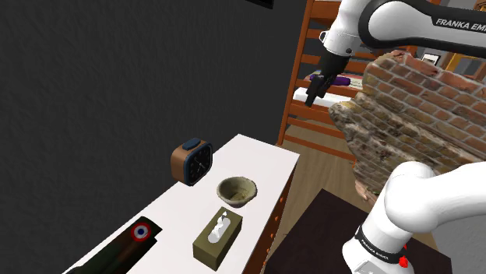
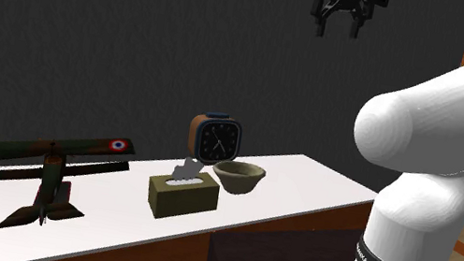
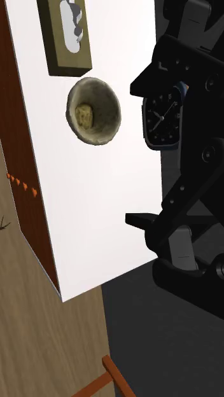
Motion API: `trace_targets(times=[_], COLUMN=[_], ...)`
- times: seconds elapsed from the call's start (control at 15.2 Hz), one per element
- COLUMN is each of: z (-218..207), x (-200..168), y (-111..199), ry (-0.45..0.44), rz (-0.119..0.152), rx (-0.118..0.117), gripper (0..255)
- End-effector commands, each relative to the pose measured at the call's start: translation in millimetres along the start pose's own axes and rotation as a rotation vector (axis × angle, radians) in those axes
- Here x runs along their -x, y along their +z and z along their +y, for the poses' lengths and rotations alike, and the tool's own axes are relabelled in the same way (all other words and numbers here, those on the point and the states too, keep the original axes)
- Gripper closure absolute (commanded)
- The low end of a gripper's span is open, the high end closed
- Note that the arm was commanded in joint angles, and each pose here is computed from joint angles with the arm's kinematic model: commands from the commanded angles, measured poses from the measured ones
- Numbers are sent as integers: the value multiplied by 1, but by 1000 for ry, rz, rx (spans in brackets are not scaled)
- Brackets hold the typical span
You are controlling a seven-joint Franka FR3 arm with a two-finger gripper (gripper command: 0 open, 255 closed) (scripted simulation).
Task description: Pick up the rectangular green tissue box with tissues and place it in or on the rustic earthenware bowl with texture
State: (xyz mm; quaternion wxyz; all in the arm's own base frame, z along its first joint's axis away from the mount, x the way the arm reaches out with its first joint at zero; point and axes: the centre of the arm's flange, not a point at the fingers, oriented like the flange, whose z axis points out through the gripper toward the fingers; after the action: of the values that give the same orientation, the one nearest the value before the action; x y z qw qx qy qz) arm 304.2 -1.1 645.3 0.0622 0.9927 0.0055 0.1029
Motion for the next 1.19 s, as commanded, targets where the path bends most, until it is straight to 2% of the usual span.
trace_targets(times=[0.0, 1.12], z=[0, -120], x=[0, 24], y=[0, 169], ry=[0, 157], rz=[0, 1], rx=[0, -188], gripper=[0, 0])
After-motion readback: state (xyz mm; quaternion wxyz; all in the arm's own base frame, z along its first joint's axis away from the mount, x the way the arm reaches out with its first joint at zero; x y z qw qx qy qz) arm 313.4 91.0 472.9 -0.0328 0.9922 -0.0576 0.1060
